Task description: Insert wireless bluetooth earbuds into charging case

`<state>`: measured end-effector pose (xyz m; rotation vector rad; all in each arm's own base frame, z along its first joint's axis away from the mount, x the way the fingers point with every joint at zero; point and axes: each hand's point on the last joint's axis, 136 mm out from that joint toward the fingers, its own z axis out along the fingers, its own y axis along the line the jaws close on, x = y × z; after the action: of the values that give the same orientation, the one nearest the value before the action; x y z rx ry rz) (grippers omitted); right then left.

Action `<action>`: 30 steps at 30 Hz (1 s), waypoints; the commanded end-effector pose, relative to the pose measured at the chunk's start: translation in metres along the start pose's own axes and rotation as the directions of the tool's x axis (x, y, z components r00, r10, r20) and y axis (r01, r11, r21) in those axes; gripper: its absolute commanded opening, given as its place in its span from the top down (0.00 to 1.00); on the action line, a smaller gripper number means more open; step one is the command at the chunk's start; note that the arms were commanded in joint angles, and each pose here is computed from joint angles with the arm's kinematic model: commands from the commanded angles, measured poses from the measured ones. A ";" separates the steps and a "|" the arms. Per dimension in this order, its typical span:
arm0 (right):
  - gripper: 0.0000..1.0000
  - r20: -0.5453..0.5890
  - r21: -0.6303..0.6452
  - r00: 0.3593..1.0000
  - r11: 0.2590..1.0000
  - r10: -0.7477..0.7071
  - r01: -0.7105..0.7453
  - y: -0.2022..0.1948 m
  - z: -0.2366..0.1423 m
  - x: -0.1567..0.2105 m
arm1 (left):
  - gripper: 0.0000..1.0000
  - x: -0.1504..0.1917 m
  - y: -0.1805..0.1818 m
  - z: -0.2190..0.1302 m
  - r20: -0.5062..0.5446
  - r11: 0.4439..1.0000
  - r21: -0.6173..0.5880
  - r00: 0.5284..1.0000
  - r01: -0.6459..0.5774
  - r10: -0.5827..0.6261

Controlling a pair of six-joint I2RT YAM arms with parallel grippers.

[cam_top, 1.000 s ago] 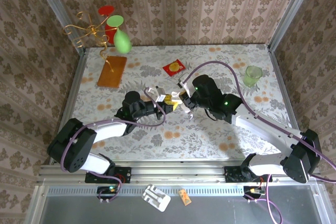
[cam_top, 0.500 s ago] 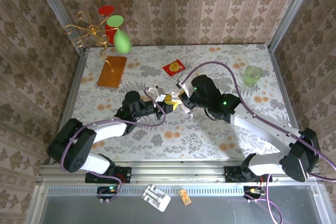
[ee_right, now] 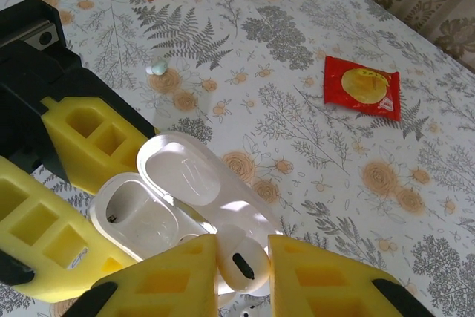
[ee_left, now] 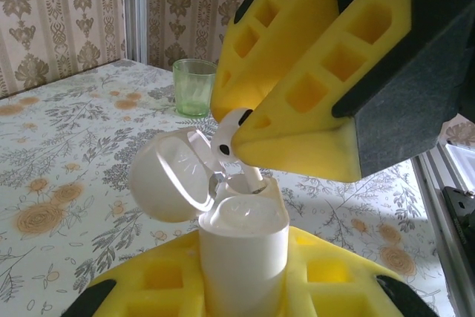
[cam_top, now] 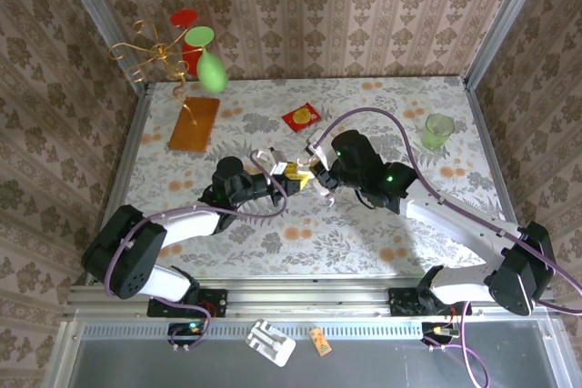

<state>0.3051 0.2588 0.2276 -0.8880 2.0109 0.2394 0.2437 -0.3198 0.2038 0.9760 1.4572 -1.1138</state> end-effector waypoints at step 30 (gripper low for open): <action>0.30 0.259 -0.251 0.916 0.937 0.307 -0.243 -0.008 -0.072 -0.050 | 1.00 -0.032 -0.008 -0.001 0.091 0.995 0.017 0.991 -0.098 0.096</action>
<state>0.2845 0.2438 0.2960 -0.7218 1.8774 0.5574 0.2446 -0.3204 0.2107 0.9720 1.4286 -1.1116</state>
